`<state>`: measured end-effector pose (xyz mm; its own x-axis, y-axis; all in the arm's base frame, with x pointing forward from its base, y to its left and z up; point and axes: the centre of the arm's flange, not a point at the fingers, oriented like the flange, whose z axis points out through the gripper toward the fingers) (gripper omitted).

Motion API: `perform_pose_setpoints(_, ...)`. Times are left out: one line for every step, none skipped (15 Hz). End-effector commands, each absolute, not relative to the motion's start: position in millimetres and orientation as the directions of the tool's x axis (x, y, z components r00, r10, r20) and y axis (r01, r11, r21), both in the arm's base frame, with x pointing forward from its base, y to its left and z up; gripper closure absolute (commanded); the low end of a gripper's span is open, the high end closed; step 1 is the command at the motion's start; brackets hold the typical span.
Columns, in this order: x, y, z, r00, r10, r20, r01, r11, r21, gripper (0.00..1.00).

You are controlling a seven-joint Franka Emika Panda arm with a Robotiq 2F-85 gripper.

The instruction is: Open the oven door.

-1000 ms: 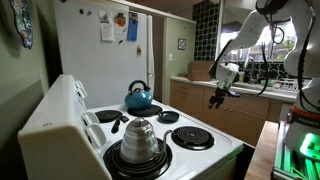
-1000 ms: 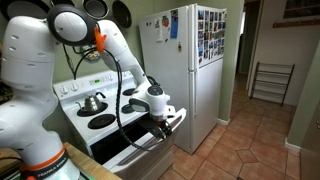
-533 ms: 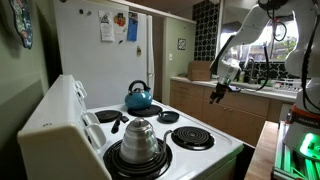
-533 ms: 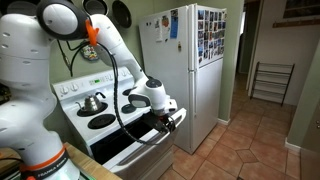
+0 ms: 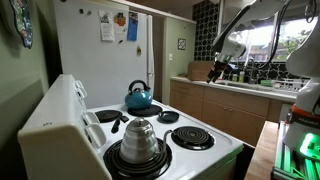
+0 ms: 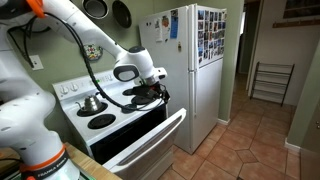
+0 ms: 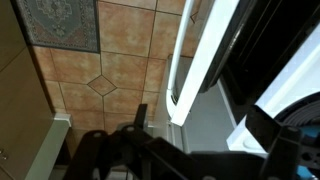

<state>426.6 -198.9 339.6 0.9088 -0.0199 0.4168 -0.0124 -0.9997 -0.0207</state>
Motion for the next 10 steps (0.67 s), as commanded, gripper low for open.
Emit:
perform_pose_setpoints(417.5,-157.8,403.3,0.917,0.003,0.4,0.017,-0.999,-0.03,0.0)
perform_pose_setpoints(416.9,-145.6,415.4,0.916,0.015,0.401,0.028,-0.999,-0.026,0.0)
perform_pose_setpoints(414.8,-131.8,426.6,0.914,0.051,0.403,0.06,-0.998,-0.011,0.0)
perform_pose_setpoints(413.7,-121.0,435.5,0.912,0.082,0.401,0.085,-0.996,0.008,0.0)
perform_pose_setpoints(411.9,-109.5,443.5,0.907,0.112,0.405,0.108,-0.994,0.033,0.0)
perform_pose_setpoints(428.9,-130.8,428.7,0.905,0.08,0.418,0.083,-0.996,0.01,0.0)
perform_pose_setpoints(427.5,-120.1,437.3,0.901,0.097,0.422,0.097,-0.995,0.022,0.0)
perform_pose_setpoints(425.3,-113.7,441.7,0.898,0.106,0.428,0.105,-0.994,0.027,0.0)
perform_pose_setpoints(423.2,-111.5,442.9,0.896,0.112,0.429,0.109,-0.994,0.031,0.0)
perform_pose_setpoints(422.0,-111.8,442.6,0.897,0.112,0.429,0.109,-0.994,0.031,0.0)
